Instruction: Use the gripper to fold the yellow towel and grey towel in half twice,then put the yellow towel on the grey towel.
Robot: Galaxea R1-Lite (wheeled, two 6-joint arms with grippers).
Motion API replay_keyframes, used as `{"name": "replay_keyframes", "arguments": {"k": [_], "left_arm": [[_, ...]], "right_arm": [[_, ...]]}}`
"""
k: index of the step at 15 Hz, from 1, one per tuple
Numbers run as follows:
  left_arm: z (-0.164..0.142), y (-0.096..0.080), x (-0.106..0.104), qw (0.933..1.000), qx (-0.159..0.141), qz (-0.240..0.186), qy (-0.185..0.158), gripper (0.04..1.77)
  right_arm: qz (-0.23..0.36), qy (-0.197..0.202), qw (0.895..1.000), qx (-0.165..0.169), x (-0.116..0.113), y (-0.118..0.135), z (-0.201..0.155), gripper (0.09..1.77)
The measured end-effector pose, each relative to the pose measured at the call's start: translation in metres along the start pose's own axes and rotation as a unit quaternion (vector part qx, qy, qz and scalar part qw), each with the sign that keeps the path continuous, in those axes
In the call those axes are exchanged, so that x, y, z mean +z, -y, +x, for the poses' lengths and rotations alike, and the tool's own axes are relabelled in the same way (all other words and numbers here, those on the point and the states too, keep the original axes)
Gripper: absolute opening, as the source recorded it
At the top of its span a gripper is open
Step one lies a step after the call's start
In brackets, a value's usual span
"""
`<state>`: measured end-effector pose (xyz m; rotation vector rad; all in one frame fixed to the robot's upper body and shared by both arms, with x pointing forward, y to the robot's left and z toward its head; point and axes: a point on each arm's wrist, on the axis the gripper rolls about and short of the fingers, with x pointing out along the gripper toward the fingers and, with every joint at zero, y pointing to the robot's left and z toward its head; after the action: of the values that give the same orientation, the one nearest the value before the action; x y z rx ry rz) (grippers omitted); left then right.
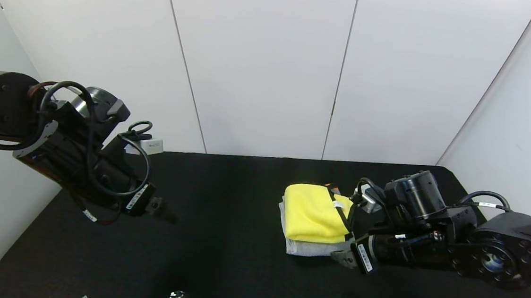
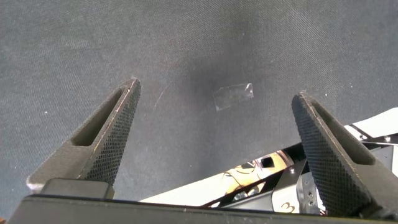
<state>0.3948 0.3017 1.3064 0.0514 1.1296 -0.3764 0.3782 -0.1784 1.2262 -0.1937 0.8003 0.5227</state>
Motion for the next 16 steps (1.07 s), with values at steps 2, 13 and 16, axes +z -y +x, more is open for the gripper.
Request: {"name": "replay_keyframes", "arguments": {"k": [2,13,16], "left_arm": [[-0.005,0.001,-0.003,1.0000,0.001,0.001,0.004,1.72],[-0.026,0.020,-0.063,0.9903,0.003,0.042,0.132,1.72],[-0.043,0.029,-0.091,0.9847,0.011,0.049,0.167,1.72]], "right_arm": [[-0.001,0.003,1.000,-0.004,-0.005,0.000,-0.011,1.63],[0.085,0.098,0.985,-0.114,-0.038,0.007,-0.094,1.69],[0.098,0.134,0.976,-0.139,-0.059,0.008,-0.119,1.70]]}}
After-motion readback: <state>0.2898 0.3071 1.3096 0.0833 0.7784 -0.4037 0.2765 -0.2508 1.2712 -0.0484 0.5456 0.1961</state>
